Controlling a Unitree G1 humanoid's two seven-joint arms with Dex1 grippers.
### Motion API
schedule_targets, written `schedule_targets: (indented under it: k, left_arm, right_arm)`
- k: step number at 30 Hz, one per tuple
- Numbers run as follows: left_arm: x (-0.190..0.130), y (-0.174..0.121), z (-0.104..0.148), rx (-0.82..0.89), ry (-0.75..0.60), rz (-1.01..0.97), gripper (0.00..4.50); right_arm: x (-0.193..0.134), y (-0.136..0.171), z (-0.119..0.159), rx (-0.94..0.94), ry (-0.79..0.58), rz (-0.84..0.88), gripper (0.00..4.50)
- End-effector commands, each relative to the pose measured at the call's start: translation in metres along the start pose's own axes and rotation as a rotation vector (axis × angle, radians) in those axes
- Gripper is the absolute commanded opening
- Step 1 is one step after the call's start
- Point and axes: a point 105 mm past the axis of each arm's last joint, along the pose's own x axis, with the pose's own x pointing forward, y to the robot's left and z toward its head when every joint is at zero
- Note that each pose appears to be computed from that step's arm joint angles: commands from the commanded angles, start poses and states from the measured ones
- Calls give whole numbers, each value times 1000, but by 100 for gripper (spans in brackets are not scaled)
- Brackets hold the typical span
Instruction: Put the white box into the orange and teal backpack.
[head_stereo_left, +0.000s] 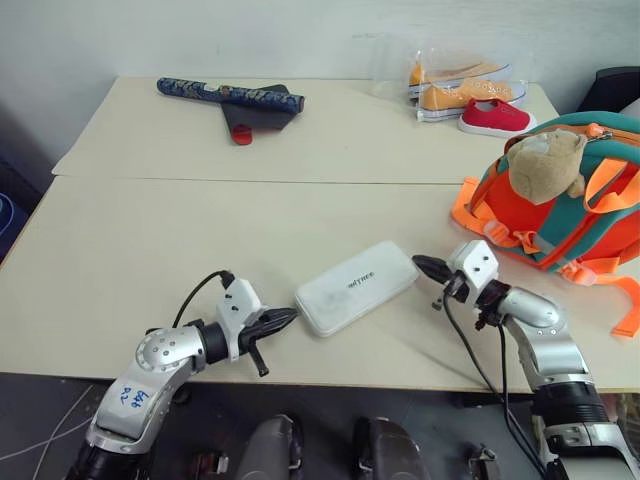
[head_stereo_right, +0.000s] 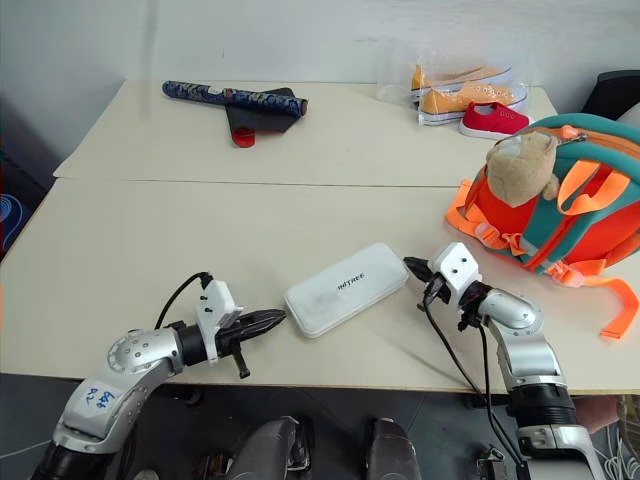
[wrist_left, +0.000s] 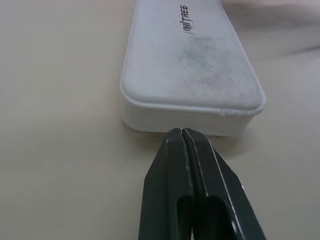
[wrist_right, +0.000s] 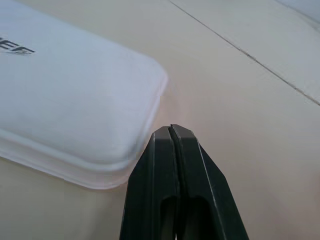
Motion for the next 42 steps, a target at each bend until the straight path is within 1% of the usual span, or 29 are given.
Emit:
schedule_targets:
  k: [1,5,13,17,22,24,26,28,30,32,33,36,38,39,42]
  left_arm:
    - [6,-5,6,11,-22,-47,2]
    - [10,-6,6,35,-13,-91,2]
    - [16,13,6,76,-5,-88,2]
    - [21,14,7,91,-12,-102,2]
    - [21,17,8,72,-20,-114,2]
    - [10,17,-3,-19,65,-156,41]
    - [-1,27,-14,-91,145,-128,90]
    - [-7,37,-17,-203,173,-92,152]
    - [-14,41,-16,-400,212,-119,207]
    - [-19,43,-13,-538,244,-156,261]
    - [-20,44,-12,-580,254,-167,289]
    - [-20,58,1,-805,212,-160,375]
    - [-14,57,3,-934,290,-194,433]
    - [-12,55,4,-971,325,-203,449]
    - [4,48,9,-1073,341,-267,449]
  right_arm:
    - [5,14,14,21,-41,100,0]
    - [-4,28,21,25,-56,181,0]
    - [-46,51,24,94,-2,284,0]
    - [-56,57,24,126,24,286,0]
    - [-59,52,21,107,57,226,0]
    - [-63,47,17,81,83,208,0]
    - [-67,43,16,74,91,192,0]
    - [-69,40,15,63,99,188,0]
    - [-72,37,12,37,123,188,0]
    - [-74,34,9,19,143,188,0]
    - [-74,33,8,14,149,186,0]
    - [-75,29,5,5,161,182,0]
    - [-75,27,3,-2,172,190,0]
    - [-74,27,3,-5,175,196,0]
    - [-71,28,2,-18,182,223,0]
